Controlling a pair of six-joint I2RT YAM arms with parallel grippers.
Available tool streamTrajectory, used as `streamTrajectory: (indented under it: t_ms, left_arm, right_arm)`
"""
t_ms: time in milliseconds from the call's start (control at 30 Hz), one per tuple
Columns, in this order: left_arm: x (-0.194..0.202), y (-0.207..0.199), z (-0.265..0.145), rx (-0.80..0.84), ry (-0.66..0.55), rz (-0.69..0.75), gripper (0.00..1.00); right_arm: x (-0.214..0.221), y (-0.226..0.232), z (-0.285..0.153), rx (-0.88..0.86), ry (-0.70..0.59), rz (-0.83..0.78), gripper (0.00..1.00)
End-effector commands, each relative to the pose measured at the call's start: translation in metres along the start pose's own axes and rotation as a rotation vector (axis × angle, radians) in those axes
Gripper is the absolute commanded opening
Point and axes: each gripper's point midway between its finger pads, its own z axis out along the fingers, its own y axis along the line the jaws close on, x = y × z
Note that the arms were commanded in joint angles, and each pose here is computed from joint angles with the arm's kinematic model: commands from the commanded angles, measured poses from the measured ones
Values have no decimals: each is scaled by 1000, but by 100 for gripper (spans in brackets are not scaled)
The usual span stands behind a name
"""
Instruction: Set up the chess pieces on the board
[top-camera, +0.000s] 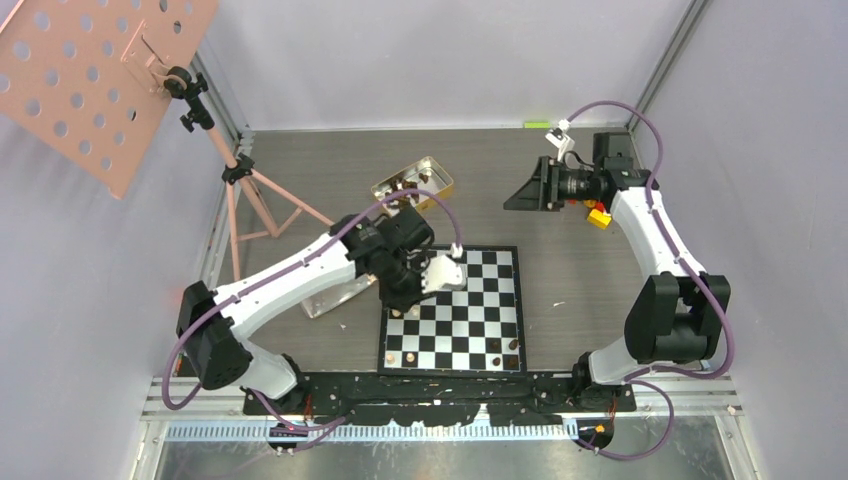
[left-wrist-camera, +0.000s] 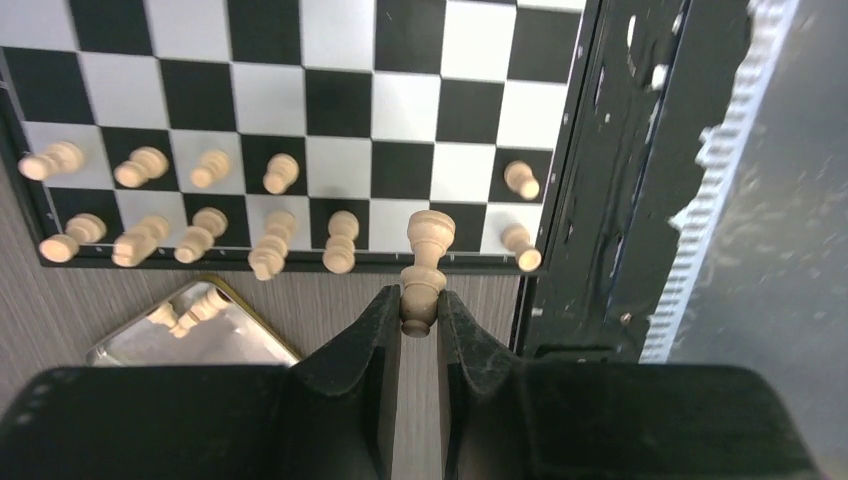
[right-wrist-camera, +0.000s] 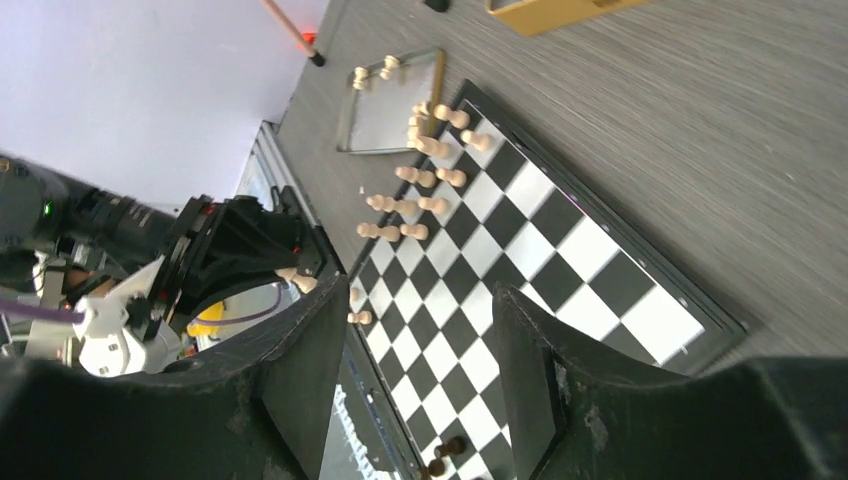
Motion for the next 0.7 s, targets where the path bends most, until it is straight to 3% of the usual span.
streamTrajectory:
  t_ms: [0, 267, 667]
  left_arm:
    - [28, -3, 4, -80, 154, 98, 0]
    - [50, 4, 35, -130, 244, 142, 0]
    - [65, 6, 62, -136, 328, 167, 0]
  right_arm:
    - [21, -17, -19, 76, 19, -89, 60]
    - [61, -46, -24, 119, 89, -67, 59]
    - [62, -53, -29, 158, 83, -96, 58]
